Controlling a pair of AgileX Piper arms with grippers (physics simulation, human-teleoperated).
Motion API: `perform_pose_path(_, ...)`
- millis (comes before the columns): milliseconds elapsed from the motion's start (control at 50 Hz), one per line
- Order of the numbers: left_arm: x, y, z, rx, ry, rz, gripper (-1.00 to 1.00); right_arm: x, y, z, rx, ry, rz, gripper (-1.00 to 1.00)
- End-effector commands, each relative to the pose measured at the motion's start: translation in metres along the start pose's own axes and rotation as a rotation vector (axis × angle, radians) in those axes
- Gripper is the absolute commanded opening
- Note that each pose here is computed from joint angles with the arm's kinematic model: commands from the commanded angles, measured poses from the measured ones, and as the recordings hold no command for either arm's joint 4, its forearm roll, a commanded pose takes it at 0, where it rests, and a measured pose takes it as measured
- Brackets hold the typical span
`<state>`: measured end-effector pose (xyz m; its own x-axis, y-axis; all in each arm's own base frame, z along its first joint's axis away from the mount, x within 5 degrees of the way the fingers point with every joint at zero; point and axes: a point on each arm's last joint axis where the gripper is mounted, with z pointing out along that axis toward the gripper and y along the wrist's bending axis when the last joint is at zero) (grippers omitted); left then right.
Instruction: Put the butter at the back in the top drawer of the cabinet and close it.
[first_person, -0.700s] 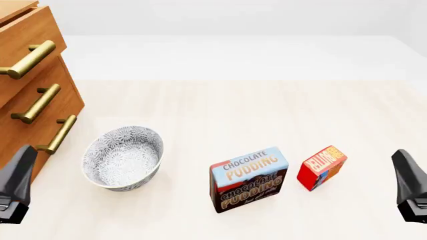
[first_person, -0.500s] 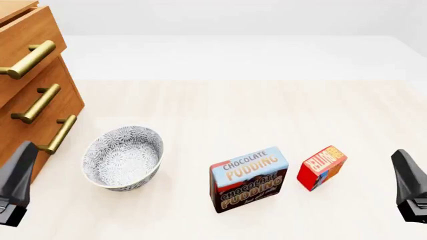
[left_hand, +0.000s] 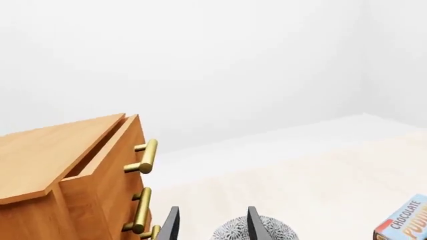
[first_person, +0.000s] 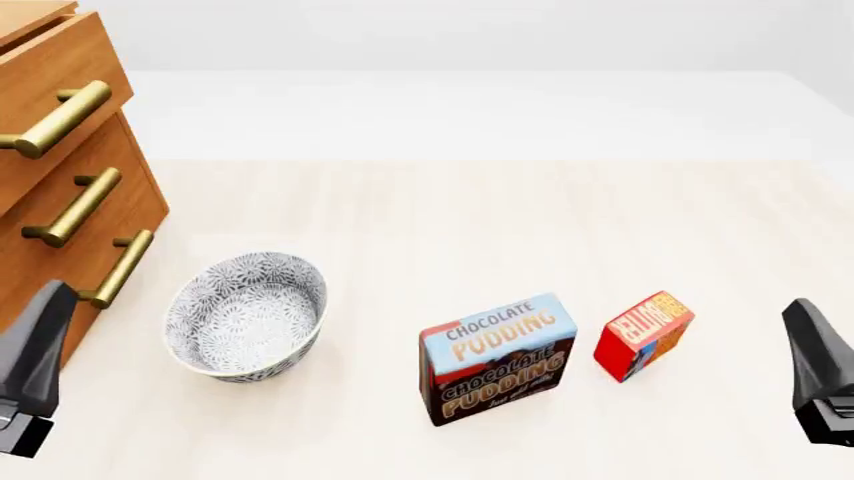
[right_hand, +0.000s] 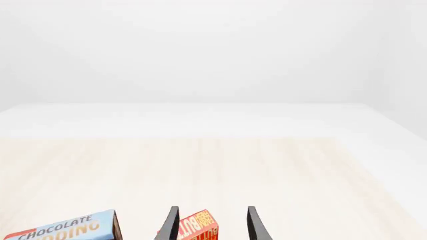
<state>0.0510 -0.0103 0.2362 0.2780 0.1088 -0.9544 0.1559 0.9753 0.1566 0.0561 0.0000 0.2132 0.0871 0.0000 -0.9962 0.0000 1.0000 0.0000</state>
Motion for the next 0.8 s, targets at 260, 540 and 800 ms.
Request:
perform_pose_path(260, -0.044, 0.006, -0.002, 0.013, -0.014, 0.177, 1.00, 0.000, 0.000, 0.000, 0.000, 0.000, 0.000, 1.00)
perform_pose_path(540, -0.074, 0.009, 0.009, 0.098, 0.042, 0.289, 1.00, 0.000, 0.000, 0.000, 0.000, 0.000, 0.000, 1.00)
perform_pose_path(800, -0.076, 0.006, 0.035, 0.147, 0.098, 0.455, 1.00, 0.000, 0.000, 0.000, 0.000, 0.000, 0.000, 1.00)
